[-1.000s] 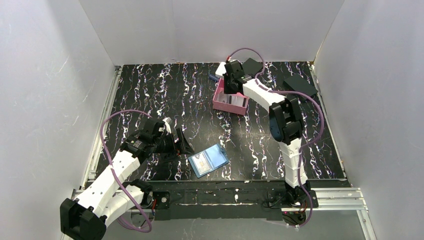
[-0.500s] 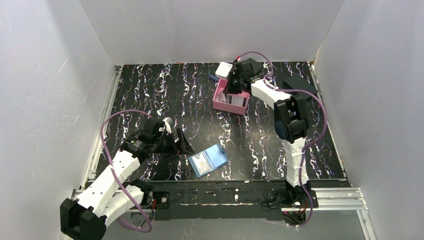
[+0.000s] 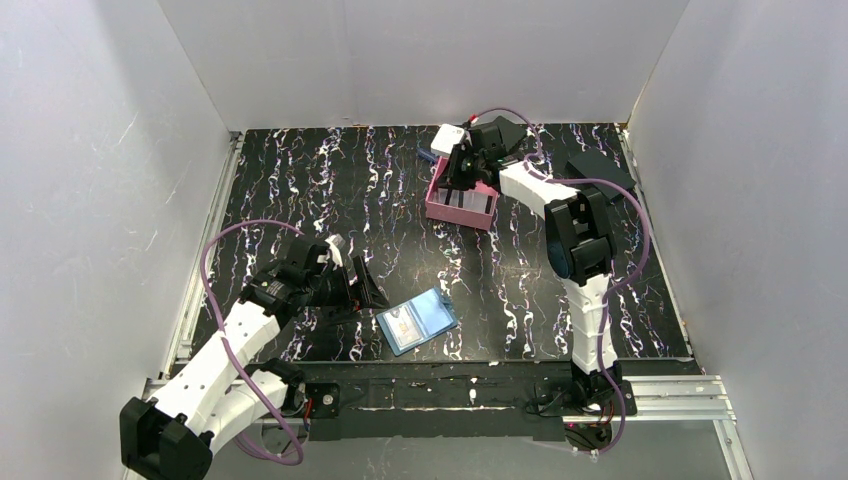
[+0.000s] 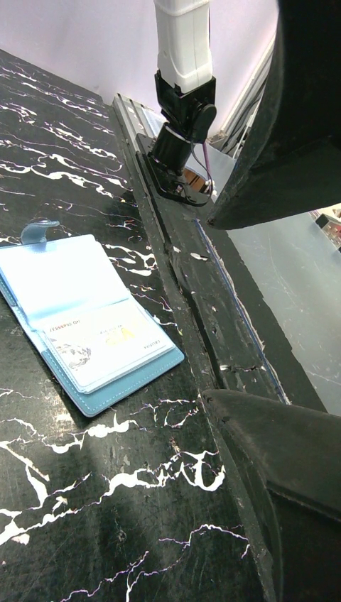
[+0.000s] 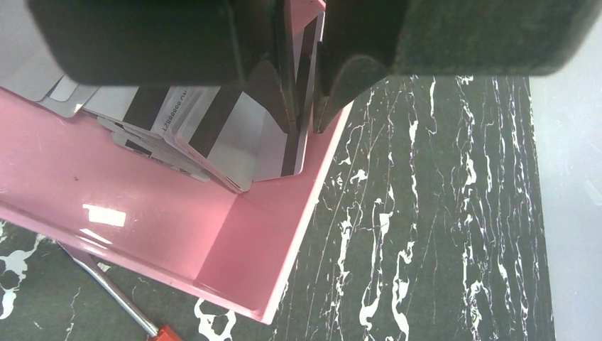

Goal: Put the credit cards into the card holder
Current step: Pick up the credit card from the storage box, then insert the credit card into the card holder.

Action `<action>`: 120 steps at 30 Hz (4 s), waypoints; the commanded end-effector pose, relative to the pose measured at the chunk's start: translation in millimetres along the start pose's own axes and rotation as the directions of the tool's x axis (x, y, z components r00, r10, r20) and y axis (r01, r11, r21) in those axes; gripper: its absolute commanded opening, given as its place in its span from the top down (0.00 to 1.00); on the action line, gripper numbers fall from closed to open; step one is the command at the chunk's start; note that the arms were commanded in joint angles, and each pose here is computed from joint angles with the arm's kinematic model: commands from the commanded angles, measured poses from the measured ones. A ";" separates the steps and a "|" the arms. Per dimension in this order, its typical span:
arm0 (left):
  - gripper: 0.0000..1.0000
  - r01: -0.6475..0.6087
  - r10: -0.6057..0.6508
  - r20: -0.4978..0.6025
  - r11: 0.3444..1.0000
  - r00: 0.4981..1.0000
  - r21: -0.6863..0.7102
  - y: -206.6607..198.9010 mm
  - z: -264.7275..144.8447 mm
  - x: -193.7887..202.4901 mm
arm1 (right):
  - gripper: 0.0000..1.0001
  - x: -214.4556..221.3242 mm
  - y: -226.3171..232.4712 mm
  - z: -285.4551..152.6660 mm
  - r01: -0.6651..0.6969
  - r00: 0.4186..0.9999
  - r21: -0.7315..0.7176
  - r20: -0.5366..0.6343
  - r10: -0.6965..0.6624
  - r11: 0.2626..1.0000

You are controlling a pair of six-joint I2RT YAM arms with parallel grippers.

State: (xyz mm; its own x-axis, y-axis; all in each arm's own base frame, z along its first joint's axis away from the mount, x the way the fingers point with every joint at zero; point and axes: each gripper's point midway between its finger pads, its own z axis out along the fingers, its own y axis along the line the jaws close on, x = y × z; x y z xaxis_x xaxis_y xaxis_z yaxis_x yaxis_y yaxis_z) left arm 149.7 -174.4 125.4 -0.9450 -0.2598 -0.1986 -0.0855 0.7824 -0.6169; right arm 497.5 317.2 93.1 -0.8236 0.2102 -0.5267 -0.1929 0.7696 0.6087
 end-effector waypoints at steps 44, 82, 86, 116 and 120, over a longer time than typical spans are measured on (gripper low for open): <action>0.31 -0.026 -0.173 0.271 0.800 0.947 0.599 -139.8 -71.2 -68.7 | 0.99 91.0 226.9 -264.2 -0.170 0.982 -0.817 -0.189 0.023 0.551; 0.67 -0.018 -0.246 0.320 0.766 0.915 0.642 -146.0 -93.6 -75.7 | 0.99 137.8 238.4 -240.4 -0.228 0.971 -0.805 -0.229 0.068 0.547; 0.69 -0.014 -0.254 0.323 0.767 0.912 0.642 -145.6 -94.7 -76.4 | 0.99 137.7 238.8 -240.6 -0.228 0.971 -0.805 -0.227 0.070 0.547; 1.00 0.117 -0.173 0.179 0.951 0.969 0.286 -45.5 22.9 -10.7 | 0.51 244.1 31.7 -180.6 0.106 0.857 -0.336 -0.446 -0.257 0.936; 1.00 0.120 -0.167 0.163 0.958 0.973 0.261 -36.3 42.7 -2.2 | 0.50 260.7 20.6 -177.3 0.138 0.839 -0.321 -0.466 -0.283 0.937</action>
State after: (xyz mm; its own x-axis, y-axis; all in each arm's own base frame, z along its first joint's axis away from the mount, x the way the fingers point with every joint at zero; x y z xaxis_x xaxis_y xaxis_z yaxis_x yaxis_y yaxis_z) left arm 163.0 -225.2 132.0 -0.8670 -0.4677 -0.1721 -0.1284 0.5432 -0.8297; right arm 205.2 290.9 93.7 -0.9145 -0.2128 -0.3441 -0.4028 0.5588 0.7249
